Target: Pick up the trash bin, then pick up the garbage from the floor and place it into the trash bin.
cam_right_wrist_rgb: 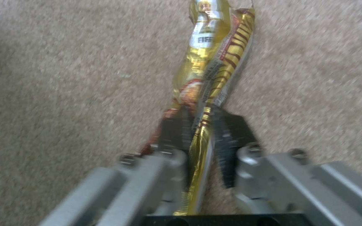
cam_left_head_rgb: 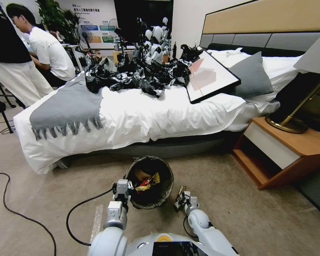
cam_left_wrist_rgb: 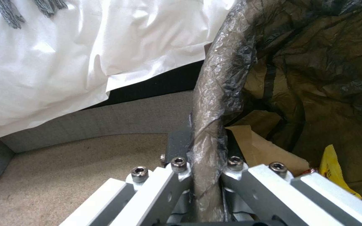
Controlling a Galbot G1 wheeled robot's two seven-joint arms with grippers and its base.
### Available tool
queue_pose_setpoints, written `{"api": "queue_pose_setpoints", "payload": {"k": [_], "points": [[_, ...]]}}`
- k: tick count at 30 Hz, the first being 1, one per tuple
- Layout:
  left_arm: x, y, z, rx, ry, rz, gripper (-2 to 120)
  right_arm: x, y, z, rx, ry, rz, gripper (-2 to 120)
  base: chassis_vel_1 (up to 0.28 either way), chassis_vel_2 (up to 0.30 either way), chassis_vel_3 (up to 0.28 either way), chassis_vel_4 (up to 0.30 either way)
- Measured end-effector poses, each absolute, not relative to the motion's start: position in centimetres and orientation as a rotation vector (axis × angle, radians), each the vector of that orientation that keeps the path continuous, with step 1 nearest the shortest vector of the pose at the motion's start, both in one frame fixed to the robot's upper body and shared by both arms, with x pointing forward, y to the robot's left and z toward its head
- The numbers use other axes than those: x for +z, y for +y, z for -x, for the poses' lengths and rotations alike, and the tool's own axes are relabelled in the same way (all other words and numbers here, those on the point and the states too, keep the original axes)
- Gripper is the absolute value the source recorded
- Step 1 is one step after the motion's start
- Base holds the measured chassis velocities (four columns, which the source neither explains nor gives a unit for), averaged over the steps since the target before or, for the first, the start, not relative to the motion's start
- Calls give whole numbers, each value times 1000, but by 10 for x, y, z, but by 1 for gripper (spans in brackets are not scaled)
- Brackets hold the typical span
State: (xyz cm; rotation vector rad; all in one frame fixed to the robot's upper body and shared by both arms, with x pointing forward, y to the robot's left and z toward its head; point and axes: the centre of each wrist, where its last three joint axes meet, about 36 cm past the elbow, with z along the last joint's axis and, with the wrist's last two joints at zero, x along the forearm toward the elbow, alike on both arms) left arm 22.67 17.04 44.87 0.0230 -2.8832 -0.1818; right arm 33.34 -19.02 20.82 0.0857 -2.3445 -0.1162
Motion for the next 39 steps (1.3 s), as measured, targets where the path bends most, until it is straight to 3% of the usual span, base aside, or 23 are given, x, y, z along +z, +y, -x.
{"api": "queue_pose_setpoints", "payload": {"k": [25, 35, 36, 38, 39], "points": [[448, 170, -227, -183, -2882, -20, 0, 232, -204, -332, -119, -2528, -58, 0, 0, 0, 0, 0], [445, 169, -227, -184, -2875, -16, 0, 321, -210, -340, -131, -3042, -154, 0, 0, 0, 0, 0], [444, 169, -227, -183, -2874, -14, 0, 332, -210, -341, -152, -3112, -208, 0, 0, 0, 0, 0], [442, 168, -227, -182, -2868, -9, 0, 381, -199, -335, -271, -3355, -637, 0, 0, 0, 0, 0], [442, 168, -227, -182, -2868, -9, 0, 381, -199, -335, -271, -3355, -637, 0, 0, 0, 0, 0]]}}
